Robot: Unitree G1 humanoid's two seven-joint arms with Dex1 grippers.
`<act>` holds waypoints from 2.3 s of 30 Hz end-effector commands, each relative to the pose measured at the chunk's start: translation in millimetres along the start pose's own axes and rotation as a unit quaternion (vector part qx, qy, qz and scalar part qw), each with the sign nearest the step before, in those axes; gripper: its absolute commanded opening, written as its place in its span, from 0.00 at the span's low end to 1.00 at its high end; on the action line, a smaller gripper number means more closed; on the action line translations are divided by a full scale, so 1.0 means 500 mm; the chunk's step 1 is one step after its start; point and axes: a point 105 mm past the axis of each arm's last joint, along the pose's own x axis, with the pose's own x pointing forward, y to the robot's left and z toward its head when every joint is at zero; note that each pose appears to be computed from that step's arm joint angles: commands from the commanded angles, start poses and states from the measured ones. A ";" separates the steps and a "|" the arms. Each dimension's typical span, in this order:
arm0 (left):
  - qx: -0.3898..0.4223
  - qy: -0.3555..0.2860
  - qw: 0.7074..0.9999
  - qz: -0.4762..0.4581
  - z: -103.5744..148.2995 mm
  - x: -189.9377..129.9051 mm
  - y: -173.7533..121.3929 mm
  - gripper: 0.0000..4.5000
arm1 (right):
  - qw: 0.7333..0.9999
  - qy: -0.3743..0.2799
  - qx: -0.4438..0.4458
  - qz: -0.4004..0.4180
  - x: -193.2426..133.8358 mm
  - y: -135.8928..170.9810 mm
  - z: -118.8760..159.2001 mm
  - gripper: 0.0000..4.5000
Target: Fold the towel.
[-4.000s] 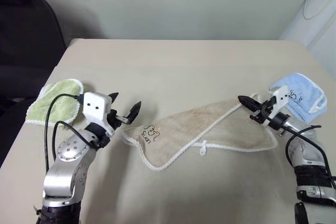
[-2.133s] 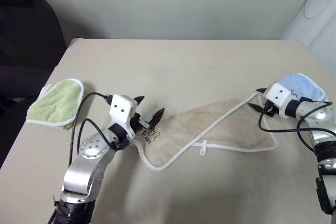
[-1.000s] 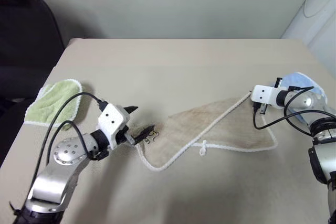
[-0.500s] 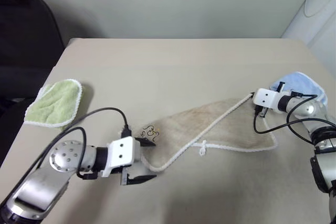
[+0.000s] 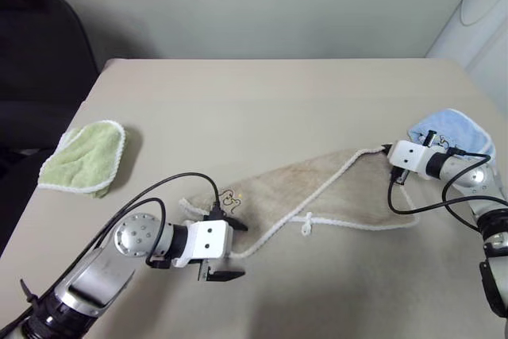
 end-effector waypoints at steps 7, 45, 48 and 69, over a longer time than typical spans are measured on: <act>-0.021 -0.020 0.999 0.042 0.001 -0.013 0.025 0.25 | 0.999 0.002 0.003 -0.033 -0.022 -0.037 0.001 0.00; -0.049 -0.347 0.875 0.335 0.254 -0.305 0.264 0.01 | 0.978 -0.038 0.002 -0.207 -0.193 -0.285 0.046 0.00; -0.101 -0.278 0.921 0.254 0.199 -0.222 0.172 0.01 | 0.993 -0.042 0.061 -0.091 -0.187 -0.175 0.019 0.00; -0.296 -0.172 0.932 0.120 0.069 -0.098 -0.056 0.01 | 0.969 0.047 0.150 0.192 -0.210 0.052 -0.034 0.00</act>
